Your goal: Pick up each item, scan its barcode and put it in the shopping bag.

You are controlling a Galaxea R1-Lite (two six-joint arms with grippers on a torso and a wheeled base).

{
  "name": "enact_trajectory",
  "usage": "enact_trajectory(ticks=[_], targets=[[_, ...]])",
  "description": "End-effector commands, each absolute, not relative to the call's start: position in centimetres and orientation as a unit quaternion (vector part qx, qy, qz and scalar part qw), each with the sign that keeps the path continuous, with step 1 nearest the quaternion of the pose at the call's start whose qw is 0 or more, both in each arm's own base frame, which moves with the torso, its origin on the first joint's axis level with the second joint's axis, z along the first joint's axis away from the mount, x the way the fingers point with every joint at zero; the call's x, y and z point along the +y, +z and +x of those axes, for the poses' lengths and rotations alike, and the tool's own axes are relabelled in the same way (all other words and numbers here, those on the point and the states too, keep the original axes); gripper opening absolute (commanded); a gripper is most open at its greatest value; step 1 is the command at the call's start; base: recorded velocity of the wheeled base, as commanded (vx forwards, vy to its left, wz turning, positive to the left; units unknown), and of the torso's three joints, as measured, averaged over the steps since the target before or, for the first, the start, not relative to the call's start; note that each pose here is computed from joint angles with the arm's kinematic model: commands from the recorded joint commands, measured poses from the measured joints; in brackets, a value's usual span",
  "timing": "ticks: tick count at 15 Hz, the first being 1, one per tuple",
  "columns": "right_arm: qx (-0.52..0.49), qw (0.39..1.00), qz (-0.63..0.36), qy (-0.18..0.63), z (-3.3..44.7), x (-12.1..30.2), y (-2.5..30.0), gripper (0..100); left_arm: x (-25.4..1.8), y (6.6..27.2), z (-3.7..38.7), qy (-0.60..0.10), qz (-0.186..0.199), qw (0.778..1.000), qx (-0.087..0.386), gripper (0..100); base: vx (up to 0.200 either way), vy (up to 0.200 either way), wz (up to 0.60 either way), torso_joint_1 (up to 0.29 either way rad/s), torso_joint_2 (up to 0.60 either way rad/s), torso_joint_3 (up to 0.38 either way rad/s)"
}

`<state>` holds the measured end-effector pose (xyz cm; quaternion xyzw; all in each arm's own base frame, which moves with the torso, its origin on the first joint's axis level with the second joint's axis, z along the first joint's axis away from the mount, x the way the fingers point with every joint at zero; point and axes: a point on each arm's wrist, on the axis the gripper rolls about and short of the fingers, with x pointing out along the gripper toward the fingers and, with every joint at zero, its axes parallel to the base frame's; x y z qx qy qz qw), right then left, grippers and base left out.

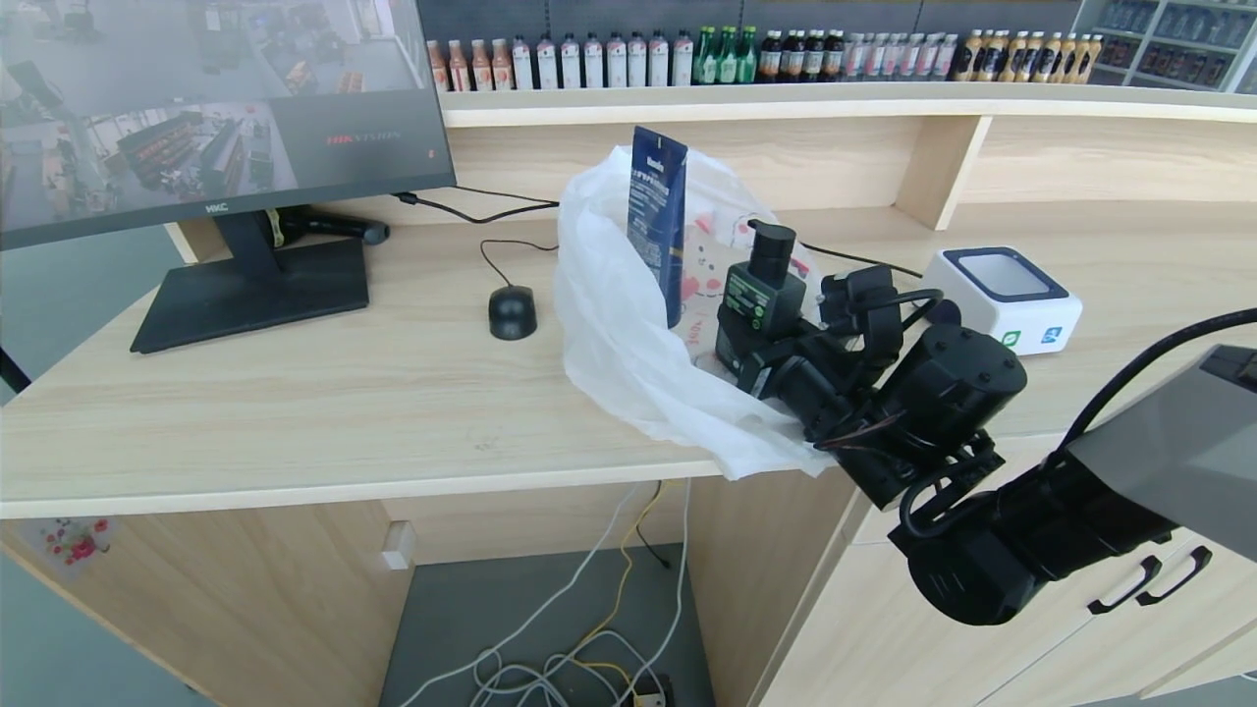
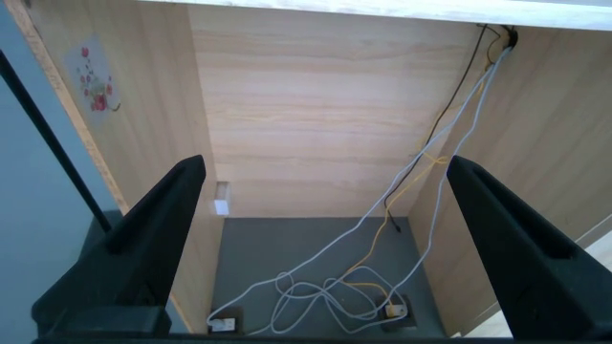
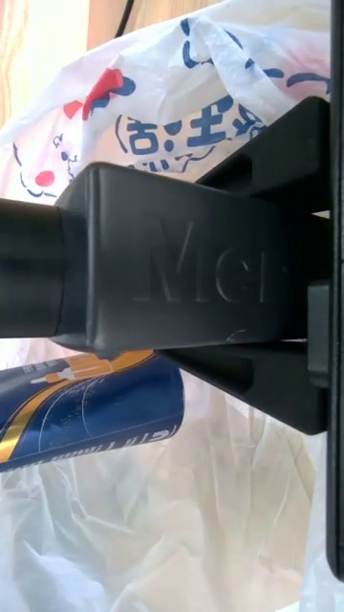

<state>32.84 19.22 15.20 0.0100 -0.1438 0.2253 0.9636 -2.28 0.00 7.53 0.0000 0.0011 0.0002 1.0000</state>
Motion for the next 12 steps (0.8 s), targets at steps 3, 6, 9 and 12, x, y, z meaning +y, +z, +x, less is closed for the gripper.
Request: enact_trajectory(ticks=[3, 6, 9, 12], targets=[[-0.141, 0.964, 0.012, 0.223, 32.8, 19.2, 15.1, 100, 0.0, 7.5, -2.3, 0.001, 0.000, 1.000, 0.001, 100, 0.000, 0.000, 0.00, 0.000, 0.00, 0.000], [-0.147, 0.964, 0.018, 0.221, 32.4, 18.9, 15.6, 100, 0.0, 7.5, -2.3, 0.001, -0.001, 1.000, 0.001, 100, 0.000, 0.000, 0.00, 0.000, 0.00, 0.000], [-0.163, 0.961, 0.024, 0.221, 31.9, 18.6, 16.9, 100, 0.0, 7.5, -2.3, 0.001, -0.001, 1.000, 0.000, 100, 0.000, 0.000, 0.00, 0.000, 0.00, 0.000], [-0.180, 0.958, 0.033, 0.221, 30.8, 18.1, 18.5, 100, 0.0, 7.5, -2.3, 0.001, -0.001, 1.000, 0.001, 100, 0.000, 0.000, 0.00, 0.000, 0.00, 0.000]])
